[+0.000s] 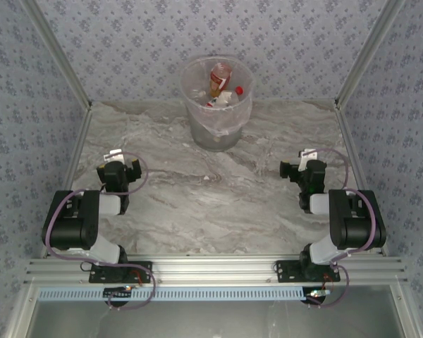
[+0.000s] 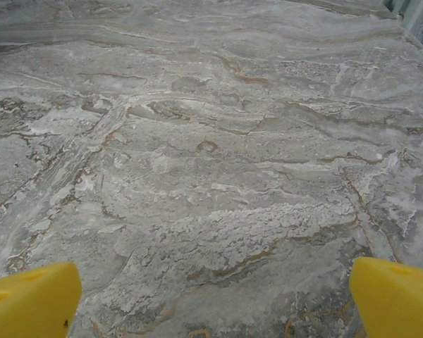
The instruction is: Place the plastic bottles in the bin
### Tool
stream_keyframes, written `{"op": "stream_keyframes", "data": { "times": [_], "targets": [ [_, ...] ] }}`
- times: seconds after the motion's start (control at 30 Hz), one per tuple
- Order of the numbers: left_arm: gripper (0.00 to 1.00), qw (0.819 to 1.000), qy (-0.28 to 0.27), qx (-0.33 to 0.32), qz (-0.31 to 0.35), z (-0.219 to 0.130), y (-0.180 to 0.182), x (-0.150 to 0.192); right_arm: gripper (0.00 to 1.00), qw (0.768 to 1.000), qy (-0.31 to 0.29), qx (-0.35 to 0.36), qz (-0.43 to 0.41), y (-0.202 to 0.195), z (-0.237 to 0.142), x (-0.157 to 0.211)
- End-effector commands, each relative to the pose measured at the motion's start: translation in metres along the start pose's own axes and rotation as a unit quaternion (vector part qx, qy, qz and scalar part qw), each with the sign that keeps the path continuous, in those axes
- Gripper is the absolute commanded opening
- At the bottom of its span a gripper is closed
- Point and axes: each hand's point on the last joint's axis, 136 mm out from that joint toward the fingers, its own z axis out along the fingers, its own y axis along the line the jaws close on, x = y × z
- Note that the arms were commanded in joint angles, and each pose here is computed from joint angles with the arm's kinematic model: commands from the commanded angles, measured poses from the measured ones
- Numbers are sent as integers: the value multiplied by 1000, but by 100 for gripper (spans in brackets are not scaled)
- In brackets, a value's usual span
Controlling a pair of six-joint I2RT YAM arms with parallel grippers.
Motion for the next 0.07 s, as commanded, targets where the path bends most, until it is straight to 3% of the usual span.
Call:
{"op": "stream_keyframes", "data": {
  "times": [0.0,0.03],
  "targets": [
    [99,1000,-24,-6,-5,2,1,-15,100,1000,-10,-6,-5,2,3,-10],
    [99,1000,-24,-6,-5,2,1,-15,100,1000,-9,-6,-4,2,2,-9]
  ]
}}
